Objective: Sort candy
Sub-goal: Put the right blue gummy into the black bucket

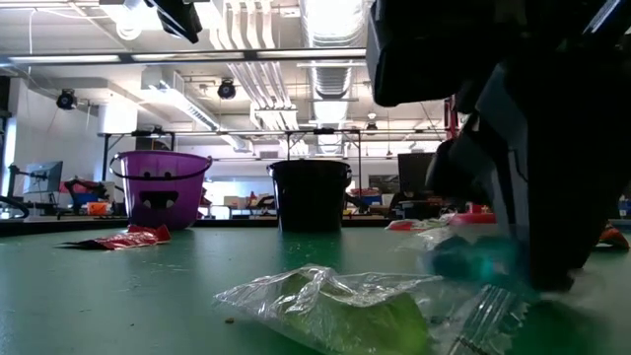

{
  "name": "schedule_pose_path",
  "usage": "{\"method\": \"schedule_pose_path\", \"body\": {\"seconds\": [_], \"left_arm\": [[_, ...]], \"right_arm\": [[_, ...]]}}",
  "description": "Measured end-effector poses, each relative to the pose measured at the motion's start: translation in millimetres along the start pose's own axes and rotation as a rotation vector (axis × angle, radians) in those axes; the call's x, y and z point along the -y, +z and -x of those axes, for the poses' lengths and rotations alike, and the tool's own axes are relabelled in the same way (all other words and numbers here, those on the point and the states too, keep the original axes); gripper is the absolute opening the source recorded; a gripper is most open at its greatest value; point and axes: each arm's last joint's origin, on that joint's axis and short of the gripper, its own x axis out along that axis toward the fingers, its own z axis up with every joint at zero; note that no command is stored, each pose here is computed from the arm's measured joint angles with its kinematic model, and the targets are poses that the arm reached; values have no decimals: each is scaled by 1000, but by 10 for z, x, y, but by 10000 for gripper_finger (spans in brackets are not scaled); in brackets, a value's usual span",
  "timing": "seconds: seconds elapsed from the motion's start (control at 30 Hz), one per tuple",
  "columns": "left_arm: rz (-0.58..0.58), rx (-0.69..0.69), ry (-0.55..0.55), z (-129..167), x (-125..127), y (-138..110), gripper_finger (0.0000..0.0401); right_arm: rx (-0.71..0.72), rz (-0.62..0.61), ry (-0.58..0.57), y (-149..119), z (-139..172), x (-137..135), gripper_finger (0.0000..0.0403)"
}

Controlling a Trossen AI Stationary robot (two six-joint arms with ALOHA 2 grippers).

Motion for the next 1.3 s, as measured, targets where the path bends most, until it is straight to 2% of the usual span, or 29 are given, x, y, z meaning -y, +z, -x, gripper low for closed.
{"method": "schedule_pose_path", "body": {"seconds": [0.13, 0.33, 0.8, 1.0, 1.3], "left_arm": [[0, 0, 0, 0, 0, 0, 102], [0, 0, 0, 0, 0, 0, 102], [35, 6, 3, -1, -3, 7, 102], [105, -2, 1, -24, -13, 17, 102], [166, -110, -21, -234, -88, 66, 102]], "right_arm": [[41, -45, -107, 53, 278, 74, 13], [96, -92, -242, 193, 703, 359, 12], [307, -143, -306, 576, 1653, 1196, 12], [424, -130, -362, 748, 2122, 1559, 12], [490, -70, -471, 989, 2497, 2094, 12]]}}
